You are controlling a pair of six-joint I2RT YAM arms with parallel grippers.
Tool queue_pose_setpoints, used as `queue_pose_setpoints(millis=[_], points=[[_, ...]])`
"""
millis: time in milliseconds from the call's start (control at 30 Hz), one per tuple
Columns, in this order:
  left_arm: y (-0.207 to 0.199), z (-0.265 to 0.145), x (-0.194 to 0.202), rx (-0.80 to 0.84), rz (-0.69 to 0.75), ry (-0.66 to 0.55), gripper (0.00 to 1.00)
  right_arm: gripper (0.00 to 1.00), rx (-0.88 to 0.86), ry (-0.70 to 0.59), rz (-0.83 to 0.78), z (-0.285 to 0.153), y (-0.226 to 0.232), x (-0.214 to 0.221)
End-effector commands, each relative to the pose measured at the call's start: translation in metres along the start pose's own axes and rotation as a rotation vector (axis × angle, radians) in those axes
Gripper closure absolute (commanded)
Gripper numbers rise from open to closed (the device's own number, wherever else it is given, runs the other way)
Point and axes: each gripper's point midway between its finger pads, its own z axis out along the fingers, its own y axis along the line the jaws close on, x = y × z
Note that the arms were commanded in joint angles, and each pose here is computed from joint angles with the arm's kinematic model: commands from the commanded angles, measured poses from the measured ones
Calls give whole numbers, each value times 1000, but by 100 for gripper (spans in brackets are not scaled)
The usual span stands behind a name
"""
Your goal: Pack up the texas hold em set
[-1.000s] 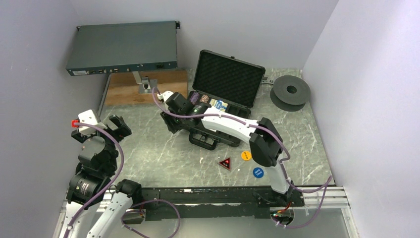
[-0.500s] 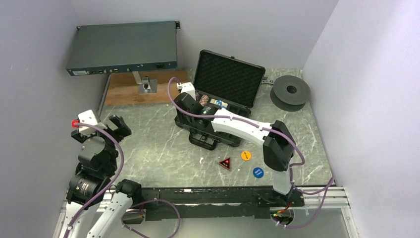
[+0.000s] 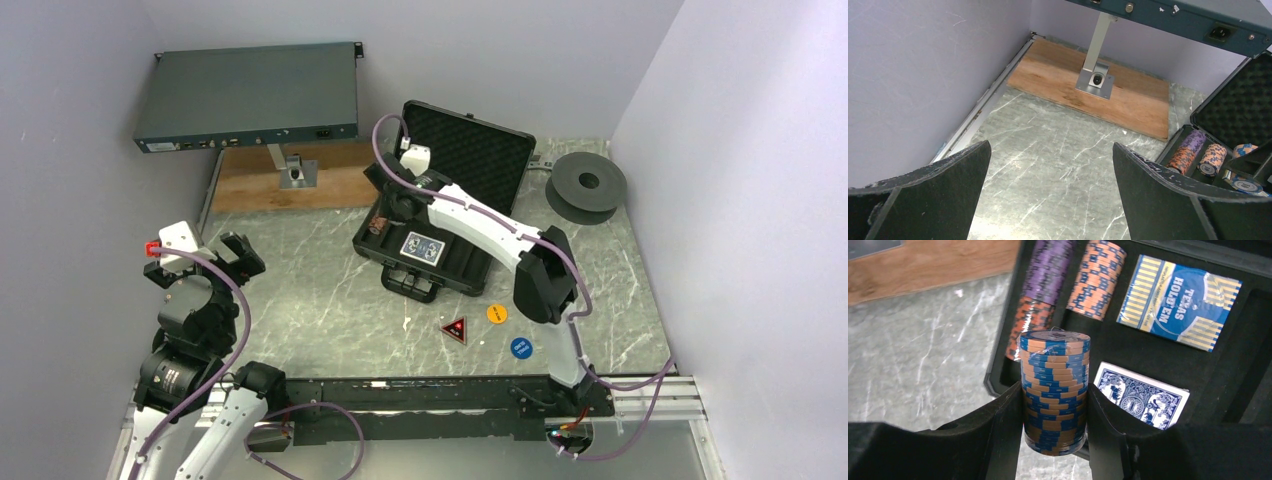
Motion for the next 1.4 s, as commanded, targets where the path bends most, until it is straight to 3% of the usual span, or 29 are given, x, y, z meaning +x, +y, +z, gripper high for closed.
queue_pose_setpoints(millis=[0, 633, 1367], points=[[0, 0, -8, 3, -10, -36, 2, 100, -3, 15, 157, 3, 4, -16], [-4, 2, -6, 19, 7, -29, 2, 100, -19, 148, 312, 46, -2, 12], [-4, 2, -6, 22, 9, -29, 2, 98, -94, 199, 358, 58, 5, 26]])
